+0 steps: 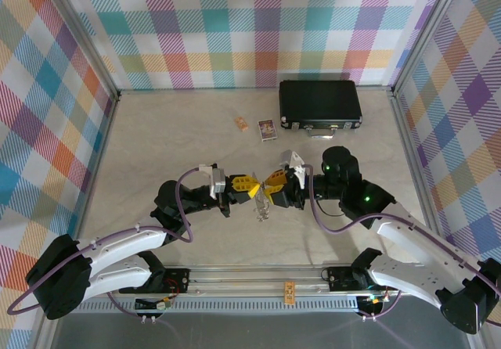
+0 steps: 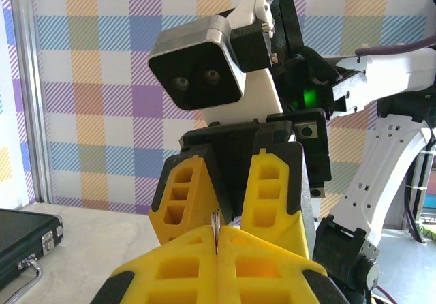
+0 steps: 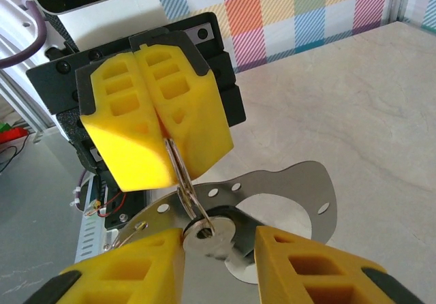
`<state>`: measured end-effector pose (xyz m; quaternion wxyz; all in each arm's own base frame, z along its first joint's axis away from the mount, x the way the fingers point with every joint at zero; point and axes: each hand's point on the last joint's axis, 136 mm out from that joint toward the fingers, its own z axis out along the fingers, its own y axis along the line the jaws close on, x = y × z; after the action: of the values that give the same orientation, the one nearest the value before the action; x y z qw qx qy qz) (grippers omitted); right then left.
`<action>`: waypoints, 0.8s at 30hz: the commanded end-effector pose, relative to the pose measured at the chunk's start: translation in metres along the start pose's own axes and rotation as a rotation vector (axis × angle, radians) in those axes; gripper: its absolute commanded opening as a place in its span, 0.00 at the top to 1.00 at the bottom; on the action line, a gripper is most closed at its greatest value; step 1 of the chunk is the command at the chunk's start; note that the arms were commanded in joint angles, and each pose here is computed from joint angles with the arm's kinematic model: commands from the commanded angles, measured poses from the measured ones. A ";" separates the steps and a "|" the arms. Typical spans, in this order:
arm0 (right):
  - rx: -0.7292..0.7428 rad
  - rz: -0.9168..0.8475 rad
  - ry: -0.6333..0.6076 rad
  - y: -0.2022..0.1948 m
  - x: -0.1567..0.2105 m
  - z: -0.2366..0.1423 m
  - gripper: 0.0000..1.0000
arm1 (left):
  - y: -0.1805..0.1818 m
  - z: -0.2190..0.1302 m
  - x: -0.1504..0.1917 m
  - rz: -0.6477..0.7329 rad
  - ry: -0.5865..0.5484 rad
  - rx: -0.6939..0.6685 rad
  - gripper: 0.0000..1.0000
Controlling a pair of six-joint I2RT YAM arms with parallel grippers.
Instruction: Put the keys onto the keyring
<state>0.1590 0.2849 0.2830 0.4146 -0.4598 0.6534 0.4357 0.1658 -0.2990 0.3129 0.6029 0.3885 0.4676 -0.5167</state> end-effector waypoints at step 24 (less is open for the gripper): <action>-0.013 -0.011 0.067 0.003 0.020 0.008 1.00 | -0.001 -0.003 -0.030 0.013 -0.135 -0.005 1.00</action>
<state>0.1620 0.2878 0.2789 0.4213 -0.4594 0.6599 0.4195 0.1687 -0.2978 0.3174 0.6071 0.3724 0.4666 -0.5245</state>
